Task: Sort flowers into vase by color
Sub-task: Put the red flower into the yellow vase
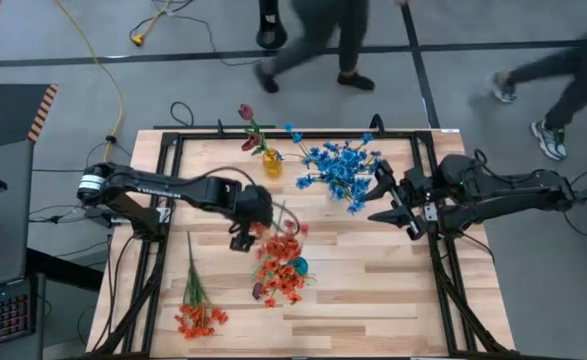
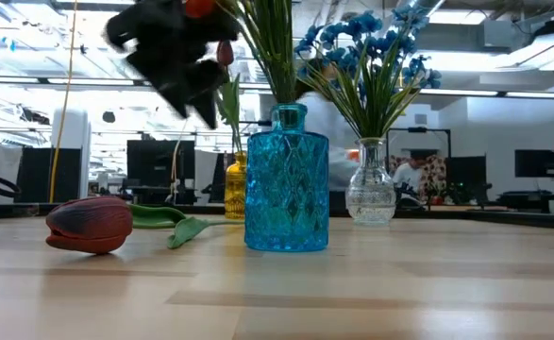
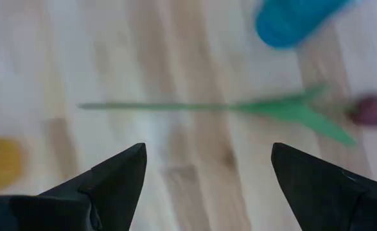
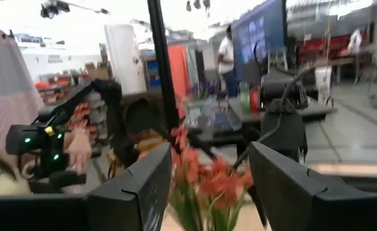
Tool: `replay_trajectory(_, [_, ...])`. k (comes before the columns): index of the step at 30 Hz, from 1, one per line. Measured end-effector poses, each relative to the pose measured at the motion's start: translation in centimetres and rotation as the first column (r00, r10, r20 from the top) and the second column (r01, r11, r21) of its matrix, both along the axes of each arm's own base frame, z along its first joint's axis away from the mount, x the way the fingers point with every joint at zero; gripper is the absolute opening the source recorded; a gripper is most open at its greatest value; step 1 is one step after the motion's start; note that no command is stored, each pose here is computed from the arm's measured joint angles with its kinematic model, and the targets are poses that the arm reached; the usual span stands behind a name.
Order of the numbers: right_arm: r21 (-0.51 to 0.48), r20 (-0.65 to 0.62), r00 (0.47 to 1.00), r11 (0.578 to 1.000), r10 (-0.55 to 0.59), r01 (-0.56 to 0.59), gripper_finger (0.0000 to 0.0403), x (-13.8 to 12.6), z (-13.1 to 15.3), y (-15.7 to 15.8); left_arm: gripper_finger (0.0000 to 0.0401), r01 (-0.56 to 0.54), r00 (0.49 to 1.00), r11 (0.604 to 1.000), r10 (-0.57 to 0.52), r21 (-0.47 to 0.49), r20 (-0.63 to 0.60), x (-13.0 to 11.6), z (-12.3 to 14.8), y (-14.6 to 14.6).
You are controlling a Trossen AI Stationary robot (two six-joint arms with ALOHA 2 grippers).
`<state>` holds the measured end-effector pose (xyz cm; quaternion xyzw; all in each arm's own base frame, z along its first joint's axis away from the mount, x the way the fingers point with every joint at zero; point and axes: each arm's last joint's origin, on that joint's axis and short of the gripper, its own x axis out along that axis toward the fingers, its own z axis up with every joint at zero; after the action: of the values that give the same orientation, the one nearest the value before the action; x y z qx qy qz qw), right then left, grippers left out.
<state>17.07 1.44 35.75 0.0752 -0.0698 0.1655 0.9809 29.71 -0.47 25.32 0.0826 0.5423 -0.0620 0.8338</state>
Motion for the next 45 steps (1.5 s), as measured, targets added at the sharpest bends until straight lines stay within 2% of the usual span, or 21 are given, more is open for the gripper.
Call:
replay_trajectory(3, [0.002, -0.079, 0.995, 0.998, -0.057, 0.058, 0.0235, 0.0, -0.7, 0.0, 0.0323, 0.055, 0.998, 0.998, -0.056, -0.009, -0.033, -0.6, -1.9, -1.2])
replay_trajectory(8, [-0.013, -0.198, 0.963, 0.983, -0.184, 0.185, 0.0235, -0.1, -1.8, -0.3, 0.0322, 0.245, 0.968, 0.968, -0.248, 0.058, 0.044, -0.7, -4.2, -3.2])
replay_trajectory(13, [-0.023, -0.255, 0.948, 0.982, -0.189, 0.19, 0.0235, 0.0, -2.4, -0.3, 0.0322, 0.373, 0.909, 0.912, -0.396, 0.172, 0.128, -0.4, -5.2, -4.3])
replay_trajectory(17, [0.002, -0.296, 0.937, 0.981, -0.184, 0.193, 0.0235, 0.1, -2.8, -0.3, 0.0322, 0.414, 0.884, 0.882, -0.449, 0.226, 0.133, -0.4, -5.5, -4.4])
replay_trajectory(31, [0.004, -0.31, 0.933, 0.981, -0.183, 0.194, 0.0235, 0.1, -2.9, -0.3, 0.0322, 0.327, 0.922, 0.868, -0.38, 0.374, 0.076, -0.6, -5.8, -3.8])
replay_trajectory(39, [0.004, -0.31, 0.933, 0.981, -0.183, 0.194, 0.0235, 0.1, -2.9, -0.3, 0.0322, 0.248, 0.955, 0.812, -0.296, 0.529, 0.006, -0.8, -5.9, -3.1])
replay_trajectory(45, [0.004, -0.31, 0.933, 0.981, -0.183, 0.194, 0.0235, 0.1, -2.9, -0.3, 0.0322, 0.215, 0.966, 0.84, -0.258, 0.498, 0.018, -1.0, -5.8, -2.8])
